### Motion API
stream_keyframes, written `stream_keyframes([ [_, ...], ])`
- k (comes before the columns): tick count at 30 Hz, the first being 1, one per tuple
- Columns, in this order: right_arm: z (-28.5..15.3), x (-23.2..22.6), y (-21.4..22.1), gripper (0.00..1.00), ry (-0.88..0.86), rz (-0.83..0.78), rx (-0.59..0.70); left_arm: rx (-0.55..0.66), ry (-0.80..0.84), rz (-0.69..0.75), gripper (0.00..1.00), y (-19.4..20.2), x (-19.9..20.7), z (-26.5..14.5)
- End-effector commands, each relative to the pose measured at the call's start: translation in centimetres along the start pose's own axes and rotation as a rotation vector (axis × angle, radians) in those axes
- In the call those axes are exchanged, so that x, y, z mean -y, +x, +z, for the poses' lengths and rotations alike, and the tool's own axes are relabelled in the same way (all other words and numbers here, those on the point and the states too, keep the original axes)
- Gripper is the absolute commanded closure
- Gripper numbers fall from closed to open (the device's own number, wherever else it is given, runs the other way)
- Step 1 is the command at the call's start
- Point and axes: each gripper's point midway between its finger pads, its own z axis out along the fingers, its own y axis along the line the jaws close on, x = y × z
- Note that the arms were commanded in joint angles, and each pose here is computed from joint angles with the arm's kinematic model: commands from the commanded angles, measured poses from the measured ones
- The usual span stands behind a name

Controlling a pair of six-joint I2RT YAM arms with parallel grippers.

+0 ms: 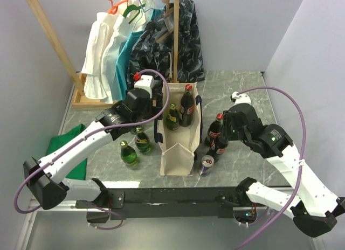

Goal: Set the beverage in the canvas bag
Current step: Pick up the drink from the center of the board.

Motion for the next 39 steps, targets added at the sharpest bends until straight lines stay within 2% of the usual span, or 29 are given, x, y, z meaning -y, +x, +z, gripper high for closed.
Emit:
stream_keyframes([
  [1, -1.6, -0.5, -2.7, 1.00, -0.031, 0.063, 0.093, 0.052, 0.002, -0.021, 0.04, -1.4, -0.1, -0.9],
  [11, -2.8, -0.9, -4.5, 1.00, -0.059, 0.076, 0.146, 0.058, 0.012, -0.020, 0.04, -1.8, 0.1, -1.1],
  [29, -5.8, 1.3, -7.1, 1.00, 0.031, 0.056, 0.202, 0.047, 0.011, -0.013, 0.04, -1.5, 0.0, -1.2],
  [39, -7.5, 1.4, -8.5, 1.00, 0.021, 0.072, 0.241, 0.044, 0.011, -0.008, 0.04, -1.3, 0.0, -1.1],
])
